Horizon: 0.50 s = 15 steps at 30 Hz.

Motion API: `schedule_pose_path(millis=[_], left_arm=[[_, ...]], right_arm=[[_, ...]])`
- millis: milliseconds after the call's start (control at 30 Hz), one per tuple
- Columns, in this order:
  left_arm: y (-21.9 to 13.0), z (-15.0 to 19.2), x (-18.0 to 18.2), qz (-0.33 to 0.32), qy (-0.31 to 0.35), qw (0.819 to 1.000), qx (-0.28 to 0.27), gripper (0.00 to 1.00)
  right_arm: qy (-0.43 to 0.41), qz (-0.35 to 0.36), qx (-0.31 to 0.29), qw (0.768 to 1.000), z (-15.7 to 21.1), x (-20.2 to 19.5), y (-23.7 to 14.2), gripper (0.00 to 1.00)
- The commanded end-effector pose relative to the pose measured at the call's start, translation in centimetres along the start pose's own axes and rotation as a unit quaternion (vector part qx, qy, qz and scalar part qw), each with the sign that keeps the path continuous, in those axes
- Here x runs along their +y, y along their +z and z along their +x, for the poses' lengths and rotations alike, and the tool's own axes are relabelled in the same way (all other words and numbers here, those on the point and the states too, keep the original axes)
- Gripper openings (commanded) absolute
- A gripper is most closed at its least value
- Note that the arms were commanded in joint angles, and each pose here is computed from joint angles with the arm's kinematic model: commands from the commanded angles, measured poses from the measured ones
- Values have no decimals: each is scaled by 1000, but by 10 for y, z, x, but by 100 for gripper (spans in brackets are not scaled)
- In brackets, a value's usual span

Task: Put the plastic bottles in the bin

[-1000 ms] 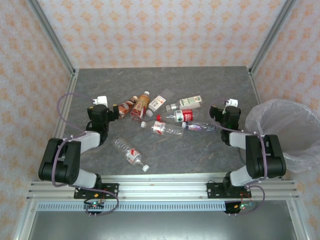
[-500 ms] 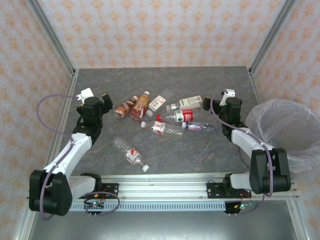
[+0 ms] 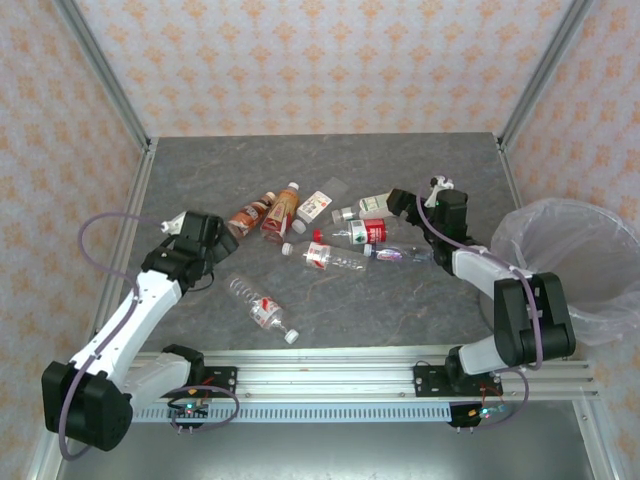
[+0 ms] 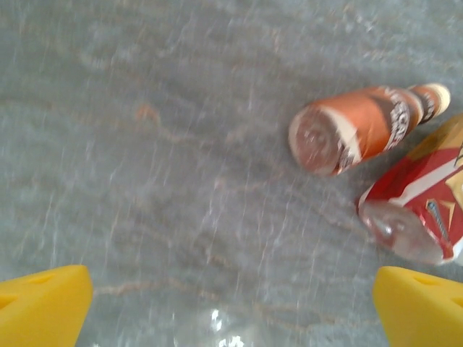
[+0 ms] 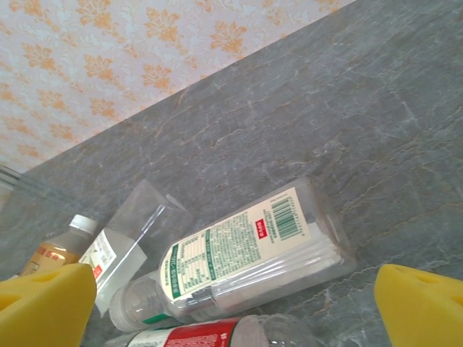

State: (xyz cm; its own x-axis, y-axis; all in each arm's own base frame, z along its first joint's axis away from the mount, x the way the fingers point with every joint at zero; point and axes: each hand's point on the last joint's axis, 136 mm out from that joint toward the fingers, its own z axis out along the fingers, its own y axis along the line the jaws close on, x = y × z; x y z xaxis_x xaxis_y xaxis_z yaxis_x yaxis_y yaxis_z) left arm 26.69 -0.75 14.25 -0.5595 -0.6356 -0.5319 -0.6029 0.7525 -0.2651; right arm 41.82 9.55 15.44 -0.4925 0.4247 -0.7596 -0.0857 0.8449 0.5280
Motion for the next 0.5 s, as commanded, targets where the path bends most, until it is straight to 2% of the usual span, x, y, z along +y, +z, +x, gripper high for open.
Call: schedule_pose_path(millis=[0, 267, 467], left_arm=[[-8, 39, 23, -37, -53, 994, 84, 100], [-9, 81, 19, -19, -99, 979, 179, 100], [3, 86, 9, -11, -138, 973, 185, 100]], right_arm=[[4, -48, -35, 998, -23, 26, 2, 99], [2, -67, -31, 997, -22, 35, 2, 99], [4, -69, -41, 997, -24, 36, -9, 99]])
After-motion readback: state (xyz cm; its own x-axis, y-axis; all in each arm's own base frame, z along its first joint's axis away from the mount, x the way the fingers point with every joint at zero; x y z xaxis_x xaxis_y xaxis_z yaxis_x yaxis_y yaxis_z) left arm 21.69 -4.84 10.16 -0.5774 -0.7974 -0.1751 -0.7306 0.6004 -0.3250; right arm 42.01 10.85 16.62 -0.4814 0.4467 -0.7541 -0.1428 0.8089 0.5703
